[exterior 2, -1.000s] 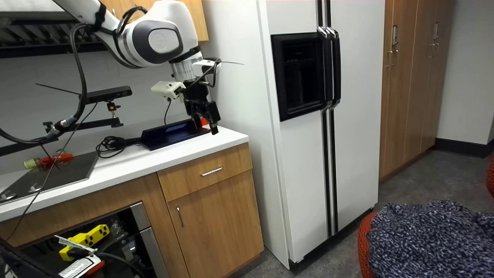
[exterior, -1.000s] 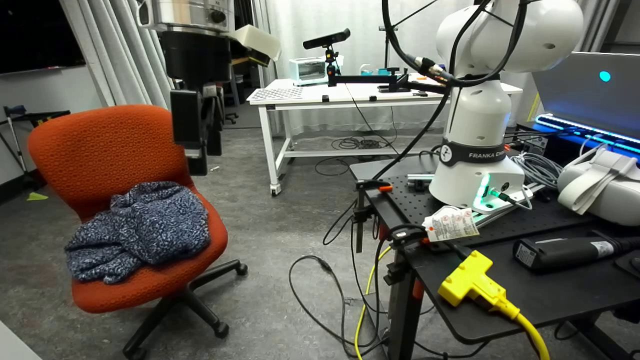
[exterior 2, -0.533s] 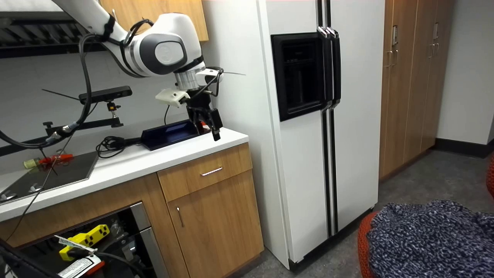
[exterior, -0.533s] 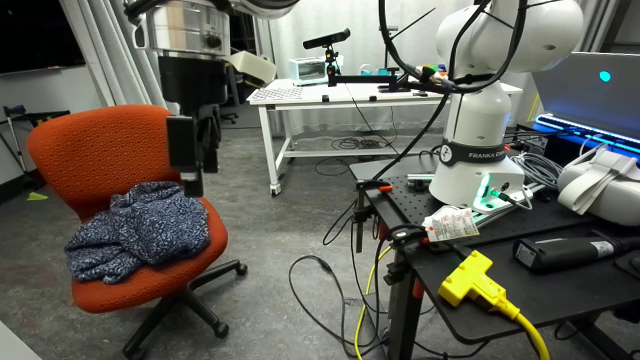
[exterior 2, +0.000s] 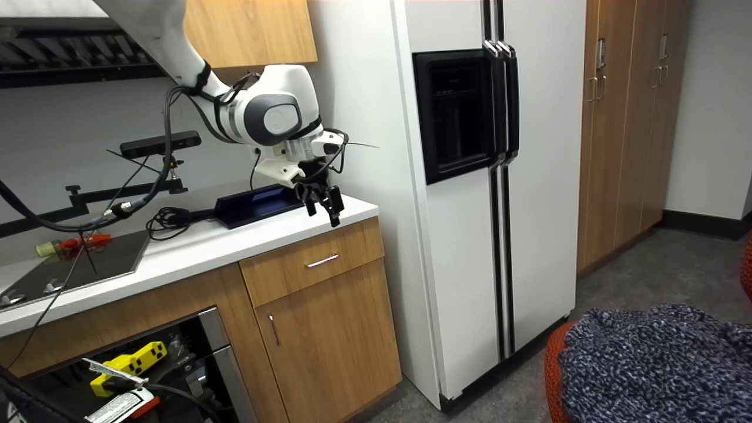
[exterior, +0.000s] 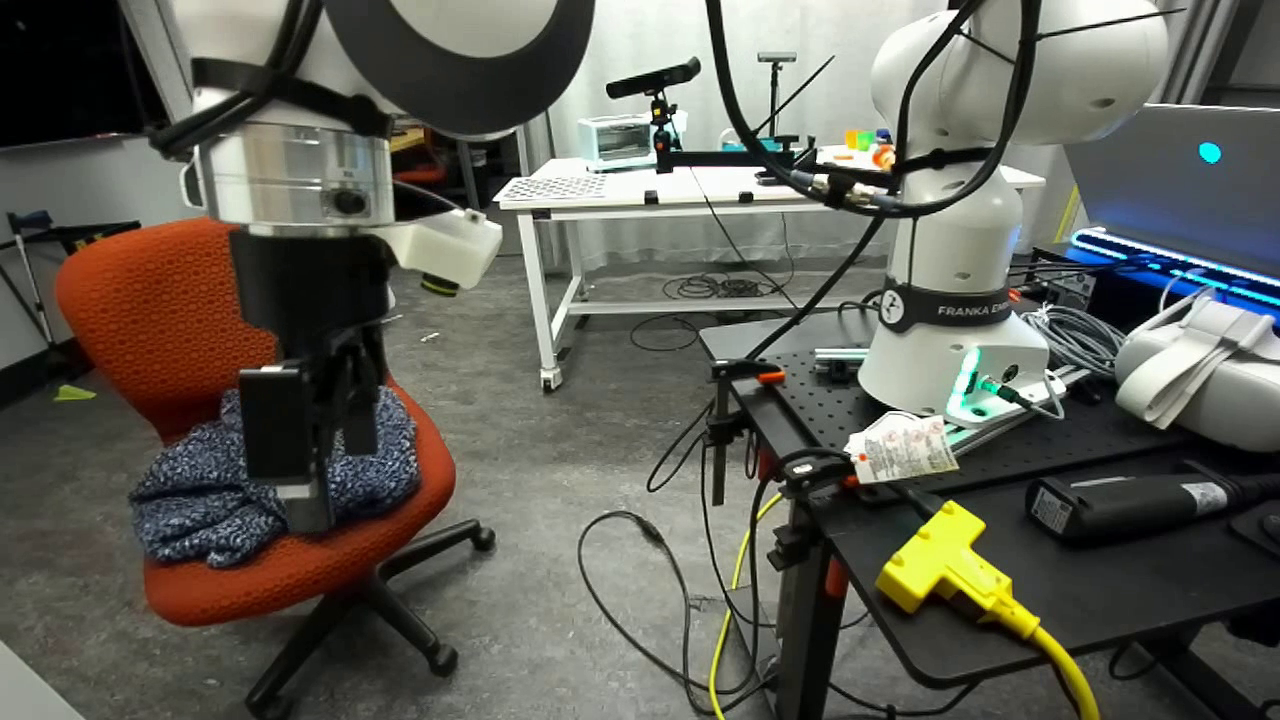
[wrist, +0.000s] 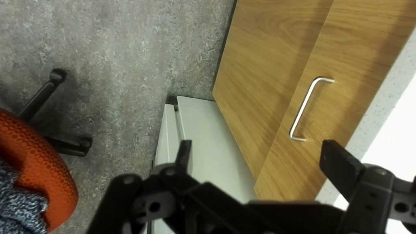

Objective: Fully open the drawer

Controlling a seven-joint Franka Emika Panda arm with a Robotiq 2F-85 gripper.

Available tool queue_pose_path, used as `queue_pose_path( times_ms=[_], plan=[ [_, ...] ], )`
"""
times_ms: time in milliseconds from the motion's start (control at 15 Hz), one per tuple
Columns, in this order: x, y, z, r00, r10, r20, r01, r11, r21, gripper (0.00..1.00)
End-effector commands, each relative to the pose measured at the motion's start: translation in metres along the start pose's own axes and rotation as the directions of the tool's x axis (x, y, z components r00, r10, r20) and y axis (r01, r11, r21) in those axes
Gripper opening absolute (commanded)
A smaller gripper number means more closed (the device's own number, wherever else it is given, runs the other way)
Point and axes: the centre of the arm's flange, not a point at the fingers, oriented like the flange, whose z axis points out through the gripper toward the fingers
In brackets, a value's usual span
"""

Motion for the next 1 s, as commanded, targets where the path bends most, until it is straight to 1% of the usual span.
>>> queue_pose_path(
  times_ms=[0, 67, 333, 467, 600, 667, 933],
  plan=[
    [0.022, -0.015, 0.020, 1.000, -0.010, 0.007, 0.010, 0.999, 0.051, 1.00],
    [0.007, -0.010, 0.012, 1.000, -0.005, 0.010, 0.005, 1.000, 0.018, 1.00],
    [0.013, -0.014, 0.021, 1.000, -0.003, 0.014, 0.002, 1.000, 0.029, 1.00],
    [0.021, -0.015, 0.045, 0.998, -0.012, 0.064, 0.011, 1.000, 0.003, 1.00],
    [0.026, -0.017, 0.072, 0.994, -0.025, 0.102, 0.026, 1.000, -0.003, 1.00],
    [0.027, -0.019, 0.087, 0.992, -0.031, 0.121, 0.031, 1.000, 0.004, 1.00],
    [0.034, -0.031, 0.134, 0.981, -0.058, 0.185, 0.042, 0.995, 0.093, 1.00]
  ],
)
